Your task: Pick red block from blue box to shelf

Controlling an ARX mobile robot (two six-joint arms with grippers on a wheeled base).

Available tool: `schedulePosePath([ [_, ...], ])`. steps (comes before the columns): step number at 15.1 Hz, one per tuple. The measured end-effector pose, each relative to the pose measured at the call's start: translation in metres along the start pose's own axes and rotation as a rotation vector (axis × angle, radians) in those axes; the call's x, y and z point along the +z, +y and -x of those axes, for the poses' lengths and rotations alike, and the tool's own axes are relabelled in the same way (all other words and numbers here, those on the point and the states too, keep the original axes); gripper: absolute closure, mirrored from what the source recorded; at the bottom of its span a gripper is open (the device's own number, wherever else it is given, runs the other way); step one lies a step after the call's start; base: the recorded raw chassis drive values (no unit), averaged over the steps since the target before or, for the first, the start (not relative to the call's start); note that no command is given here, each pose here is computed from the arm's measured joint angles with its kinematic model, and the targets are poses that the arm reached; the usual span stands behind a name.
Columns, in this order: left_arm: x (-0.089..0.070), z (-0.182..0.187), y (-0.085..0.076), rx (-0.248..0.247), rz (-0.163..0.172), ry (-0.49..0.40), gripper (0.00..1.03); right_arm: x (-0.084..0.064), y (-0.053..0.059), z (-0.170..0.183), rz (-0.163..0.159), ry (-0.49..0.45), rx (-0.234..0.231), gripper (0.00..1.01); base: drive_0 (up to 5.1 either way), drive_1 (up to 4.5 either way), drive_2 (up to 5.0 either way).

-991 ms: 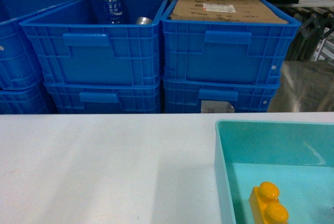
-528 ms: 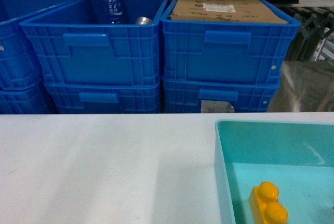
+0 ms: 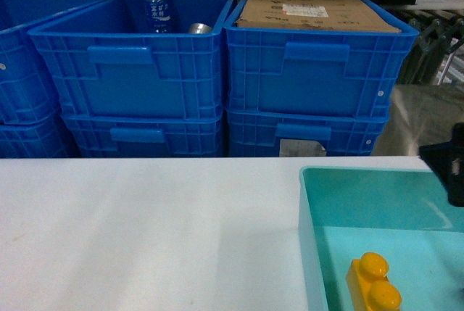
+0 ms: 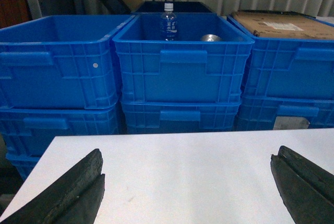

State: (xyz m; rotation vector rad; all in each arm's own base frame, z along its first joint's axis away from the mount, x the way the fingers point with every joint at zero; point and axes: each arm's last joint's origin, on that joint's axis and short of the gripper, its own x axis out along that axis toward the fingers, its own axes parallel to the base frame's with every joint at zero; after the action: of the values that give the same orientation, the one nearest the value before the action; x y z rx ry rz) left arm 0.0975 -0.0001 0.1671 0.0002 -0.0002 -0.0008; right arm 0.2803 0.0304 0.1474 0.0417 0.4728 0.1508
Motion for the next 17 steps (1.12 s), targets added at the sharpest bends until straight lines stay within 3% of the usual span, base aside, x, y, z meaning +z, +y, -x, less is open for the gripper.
schedulePosePath([
  [2,0.0,0.0,0.0,0.0,0.0,0.0,0.05,-0.006,0.006,-0.018,0.007,0.025,-0.018,0.03,0.0,0.0,0.0],
  [3,0.0,0.0,0.0,0.0,0.0,0.0,0.05,-0.009,0.007,-0.023,-0.003,0.032,-0.04,0.03,0.0,0.0,0.0],
  [6,0.0,0.0,0.0,0.0,0.0,0.0,0.05,-0.017,0.005,-0.022,-0.07,0.034,-0.14,0.03,0.0,0.0,0.0],
  [7,0.0,0.0,0.0,0.0,0.0,0.0,0.05,-0.025,0.002,-0.014,-0.106,0.049,-0.162,0.03,0.0,0.0,0.0],
  [8,0.0,0.0,0.0,0.0,0.0,0.0,0.05,-0.034,-0.003,-0.01,-0.122,0.07,-0.176,0.03,0.0,0.0,0.0],
  [10,0.0,0.0,0.0,0.0,0.0,0.0,0.05,-0.051,-0.012,0.0,-0.14,0.111,-0.181,0.03,0.0,0.0,0.0],
  [13,0.0,0.0,0.0,0.0,0.0,0.0,0.05,-0.071,-0.023,0.014,-0.14,0.143,-0.178,0.03,0.0,0.0,0.0],
  [17,0.0,0.0,0.0,0.0,0.0,0.0,0.05,-0.09,-0.019,-0.011,-0.124,0.22,-0.16,0.03,0.0,0.0,0.0],
])
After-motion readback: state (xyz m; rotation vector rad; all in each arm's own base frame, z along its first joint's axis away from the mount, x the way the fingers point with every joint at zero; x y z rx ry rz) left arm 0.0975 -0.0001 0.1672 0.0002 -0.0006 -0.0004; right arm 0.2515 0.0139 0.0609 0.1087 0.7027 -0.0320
